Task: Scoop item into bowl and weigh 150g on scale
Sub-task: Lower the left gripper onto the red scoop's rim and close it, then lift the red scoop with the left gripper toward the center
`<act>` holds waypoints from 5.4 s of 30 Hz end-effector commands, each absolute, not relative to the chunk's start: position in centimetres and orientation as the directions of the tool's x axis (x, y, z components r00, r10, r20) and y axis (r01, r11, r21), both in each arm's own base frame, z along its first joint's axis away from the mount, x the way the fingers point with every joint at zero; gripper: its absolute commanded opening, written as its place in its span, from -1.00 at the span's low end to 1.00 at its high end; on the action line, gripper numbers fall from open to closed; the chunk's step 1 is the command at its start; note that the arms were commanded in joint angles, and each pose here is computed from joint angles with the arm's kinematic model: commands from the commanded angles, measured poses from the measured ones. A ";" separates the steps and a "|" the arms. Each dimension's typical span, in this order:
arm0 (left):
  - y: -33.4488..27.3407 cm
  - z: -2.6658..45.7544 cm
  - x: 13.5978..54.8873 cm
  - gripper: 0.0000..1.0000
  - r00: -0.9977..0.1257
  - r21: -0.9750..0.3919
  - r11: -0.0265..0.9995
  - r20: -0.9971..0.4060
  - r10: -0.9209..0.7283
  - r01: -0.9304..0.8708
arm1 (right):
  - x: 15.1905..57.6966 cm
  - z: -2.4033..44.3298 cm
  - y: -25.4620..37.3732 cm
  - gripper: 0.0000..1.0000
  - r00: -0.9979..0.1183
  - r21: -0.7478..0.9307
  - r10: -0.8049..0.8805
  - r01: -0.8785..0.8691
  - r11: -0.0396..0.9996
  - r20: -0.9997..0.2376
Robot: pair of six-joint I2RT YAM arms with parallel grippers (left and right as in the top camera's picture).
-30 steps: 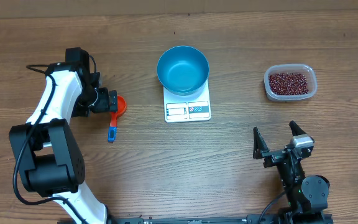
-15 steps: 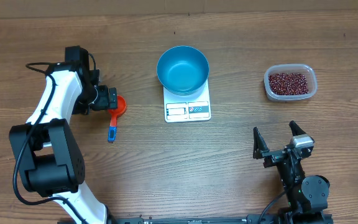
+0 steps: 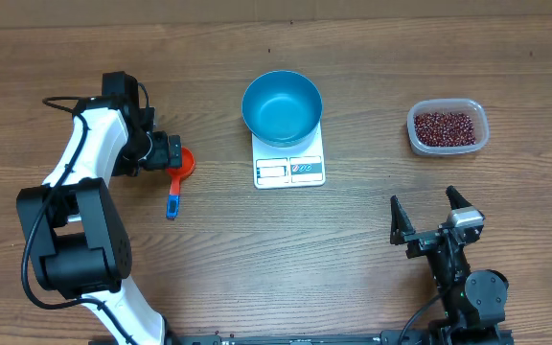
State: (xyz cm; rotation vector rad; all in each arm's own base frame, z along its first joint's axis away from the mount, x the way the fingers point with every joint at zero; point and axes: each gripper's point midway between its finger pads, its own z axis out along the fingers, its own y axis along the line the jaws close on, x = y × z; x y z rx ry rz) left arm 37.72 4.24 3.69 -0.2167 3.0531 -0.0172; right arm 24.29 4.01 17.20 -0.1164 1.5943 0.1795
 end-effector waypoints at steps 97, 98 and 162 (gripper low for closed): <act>3.3 0.3 37.7 -0.92 -0.981 -0.082 0.986 -0.117 -0.153 -0.144 | 24.3 17.0 4.0 1.00 -0.029 0.045 0.040 -0.182 0.982 -0.999; 3.3 0.3 37.6 -0.92 -0.981 -0.082 0.985 -0.111 -0.158 -0.149 | 24.3 17.0 4.0 1.00 -0.029 0.045 0.040 -0.182 0.982 -0.999; -1.5 21.2 26.6 -0.92 -0.260 -0.211 0.216 0.213 -0.942 -0.953 | 24.3 17.0 4.0 1.00 -0.029 0.045 0.040 -0.182 0.982 -0.999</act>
